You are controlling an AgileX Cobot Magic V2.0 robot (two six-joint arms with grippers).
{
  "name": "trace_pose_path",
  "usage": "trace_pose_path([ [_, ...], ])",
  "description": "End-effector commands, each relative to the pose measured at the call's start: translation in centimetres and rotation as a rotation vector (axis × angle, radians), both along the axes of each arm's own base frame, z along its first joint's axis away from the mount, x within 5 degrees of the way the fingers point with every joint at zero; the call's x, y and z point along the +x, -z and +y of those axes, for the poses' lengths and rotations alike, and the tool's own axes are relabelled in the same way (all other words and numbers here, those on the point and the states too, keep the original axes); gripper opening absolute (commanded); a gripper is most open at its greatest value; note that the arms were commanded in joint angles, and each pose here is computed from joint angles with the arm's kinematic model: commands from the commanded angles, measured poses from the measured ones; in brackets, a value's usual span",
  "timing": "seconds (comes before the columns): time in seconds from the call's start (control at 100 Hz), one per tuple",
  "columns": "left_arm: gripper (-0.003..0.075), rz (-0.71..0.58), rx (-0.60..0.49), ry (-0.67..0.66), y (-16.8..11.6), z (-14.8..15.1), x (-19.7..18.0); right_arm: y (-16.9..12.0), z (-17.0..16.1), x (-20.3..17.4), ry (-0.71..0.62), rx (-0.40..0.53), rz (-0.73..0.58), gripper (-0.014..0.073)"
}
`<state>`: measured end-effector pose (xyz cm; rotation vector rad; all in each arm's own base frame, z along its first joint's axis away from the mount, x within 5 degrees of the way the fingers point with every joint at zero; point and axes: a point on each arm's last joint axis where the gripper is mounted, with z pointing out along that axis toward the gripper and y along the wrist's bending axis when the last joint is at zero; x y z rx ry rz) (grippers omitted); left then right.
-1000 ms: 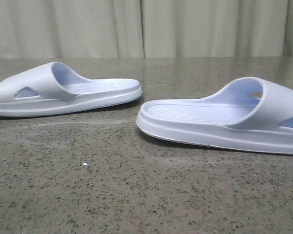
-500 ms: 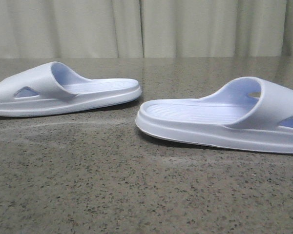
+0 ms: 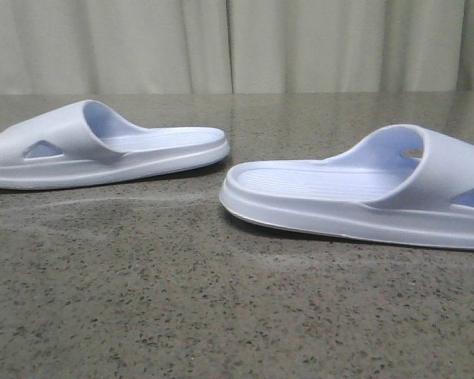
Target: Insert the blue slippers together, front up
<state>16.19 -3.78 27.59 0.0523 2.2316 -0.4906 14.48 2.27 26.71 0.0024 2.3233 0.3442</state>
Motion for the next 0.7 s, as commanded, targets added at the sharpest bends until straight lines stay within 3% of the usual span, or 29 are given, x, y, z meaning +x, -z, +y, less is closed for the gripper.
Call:
trace_pose_path([
  [0.0,0.0375,-0.055,-0.048,-0.023,-1.3,0.0,0.7,-1.0,-0.2,0.8,0.016,-0.005,-0.042,0.0260],
  [0.17,0.0373,-0.048,-0.049,-0.017,-1.3,-0.1,0.6,-0.7,-1.7,1.3,0.101,-0.003,-0.015,0.0260],
  [0.26,0.0373,-0.048,-0.049,-0.017,-1.3,-0.1,0.6,-0.9,-1.8,1.5,0.077,0.028,-0.002,0.0260],
  [0.69,0.0373,-0.057,-0.038,-0.007,-1.3,-0.1,0.6,0.3,-2.6,4.2,-0.037,0.331,0.130,0.0260],
])
